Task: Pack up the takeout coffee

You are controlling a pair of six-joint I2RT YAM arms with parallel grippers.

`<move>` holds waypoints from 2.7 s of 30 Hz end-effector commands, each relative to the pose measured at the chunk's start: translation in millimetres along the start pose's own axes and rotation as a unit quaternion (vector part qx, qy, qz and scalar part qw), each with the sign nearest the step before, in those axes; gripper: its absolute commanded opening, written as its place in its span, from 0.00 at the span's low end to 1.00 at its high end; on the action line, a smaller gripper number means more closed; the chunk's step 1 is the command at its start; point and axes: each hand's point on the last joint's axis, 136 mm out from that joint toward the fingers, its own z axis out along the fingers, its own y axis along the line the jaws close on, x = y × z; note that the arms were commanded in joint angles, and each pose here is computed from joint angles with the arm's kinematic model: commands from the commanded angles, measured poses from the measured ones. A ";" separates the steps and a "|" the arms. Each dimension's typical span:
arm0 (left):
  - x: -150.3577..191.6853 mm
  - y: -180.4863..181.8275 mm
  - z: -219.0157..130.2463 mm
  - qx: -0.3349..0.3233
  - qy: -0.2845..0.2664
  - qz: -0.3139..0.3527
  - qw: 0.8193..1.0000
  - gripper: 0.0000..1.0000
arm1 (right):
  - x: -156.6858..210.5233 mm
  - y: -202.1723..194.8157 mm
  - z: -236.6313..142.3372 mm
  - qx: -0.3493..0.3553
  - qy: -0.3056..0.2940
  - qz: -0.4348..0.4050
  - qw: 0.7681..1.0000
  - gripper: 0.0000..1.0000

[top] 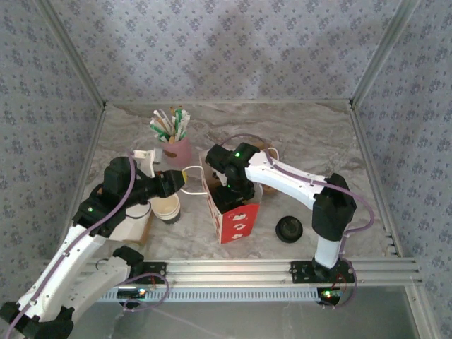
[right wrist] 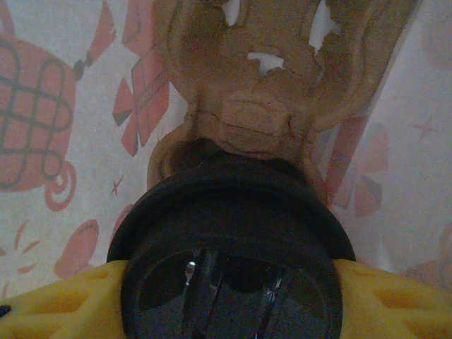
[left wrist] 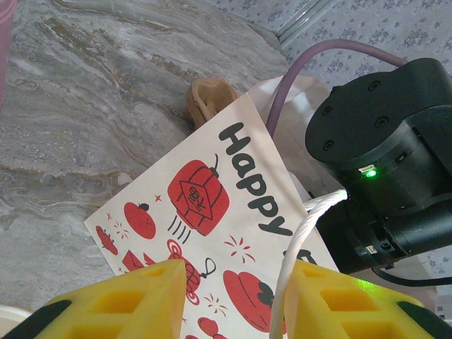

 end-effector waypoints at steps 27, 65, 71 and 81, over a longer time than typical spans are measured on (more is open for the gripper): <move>-2.3 -1.2 -2.6 -0.002 -0.007 0.001 1.000 0.40 | 7.0 -2.8 10.8 0.008 0.014 0.001 1.000 0.70; -1.7 0.5 -0.9 -0.003 -0.009 -0.001 1.000 0.40 | 6.0 -1.5 -37.7 0.031 -0.018 0.006 0.999 0.88; -1.9 0.7 -0.2 -0.003 -0.009 -0.001 1.000 0.40 | 5.3 -0.2 -44.7 0.033 -0.024 0.004 0.999 0.89; -1.8 0.6 0.4 -0.002 -0.008 -0.001 1.000 0.40 | 4.8 1.9 -58.1 0.038 -0.037 0.002 0.999 0.89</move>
